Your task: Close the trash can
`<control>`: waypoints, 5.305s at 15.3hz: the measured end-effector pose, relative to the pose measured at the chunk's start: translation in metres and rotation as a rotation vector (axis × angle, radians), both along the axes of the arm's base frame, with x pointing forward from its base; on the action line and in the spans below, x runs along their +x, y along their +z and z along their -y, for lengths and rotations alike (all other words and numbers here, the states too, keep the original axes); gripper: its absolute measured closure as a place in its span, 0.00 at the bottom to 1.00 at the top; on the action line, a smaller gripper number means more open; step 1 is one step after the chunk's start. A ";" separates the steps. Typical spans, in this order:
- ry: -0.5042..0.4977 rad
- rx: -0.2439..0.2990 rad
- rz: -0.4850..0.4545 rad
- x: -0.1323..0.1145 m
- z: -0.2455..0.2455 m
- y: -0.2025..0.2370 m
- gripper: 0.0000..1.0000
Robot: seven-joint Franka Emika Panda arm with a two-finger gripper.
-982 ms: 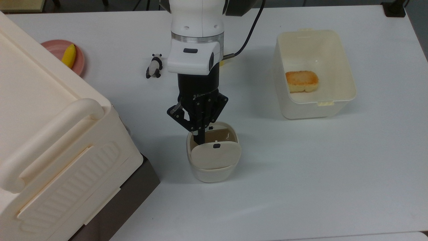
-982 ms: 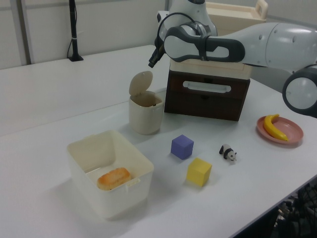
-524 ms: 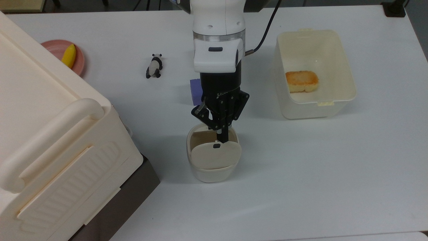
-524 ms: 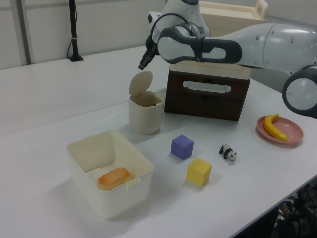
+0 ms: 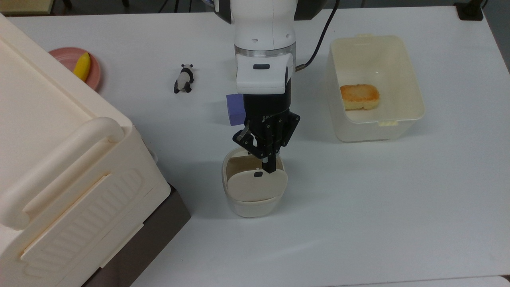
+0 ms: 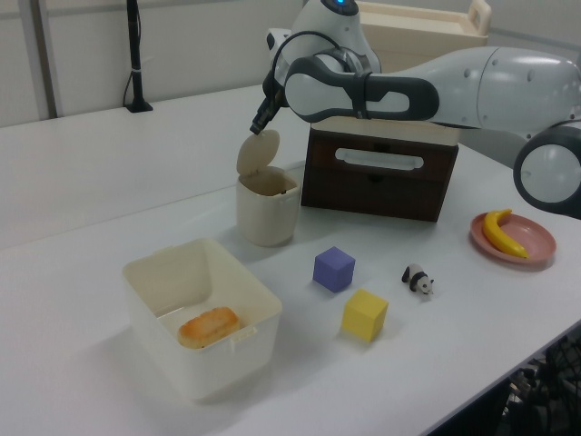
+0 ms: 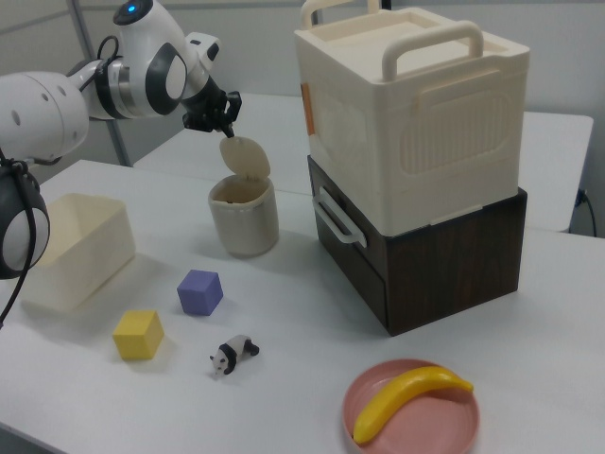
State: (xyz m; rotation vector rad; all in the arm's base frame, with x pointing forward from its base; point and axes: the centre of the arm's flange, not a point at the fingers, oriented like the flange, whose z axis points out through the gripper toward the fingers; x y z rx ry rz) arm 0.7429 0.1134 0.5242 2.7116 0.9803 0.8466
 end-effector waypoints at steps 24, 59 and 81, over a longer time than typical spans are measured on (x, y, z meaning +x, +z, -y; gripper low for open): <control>-0.008 0.015 0.047 0.015 0.020 -0.017 0.99; -0.315 0.110 -0.076 0.009 0.014 -0.038 0.99; -0.402 0.046 -0.229 -0.004 0.007 -0.060 0.99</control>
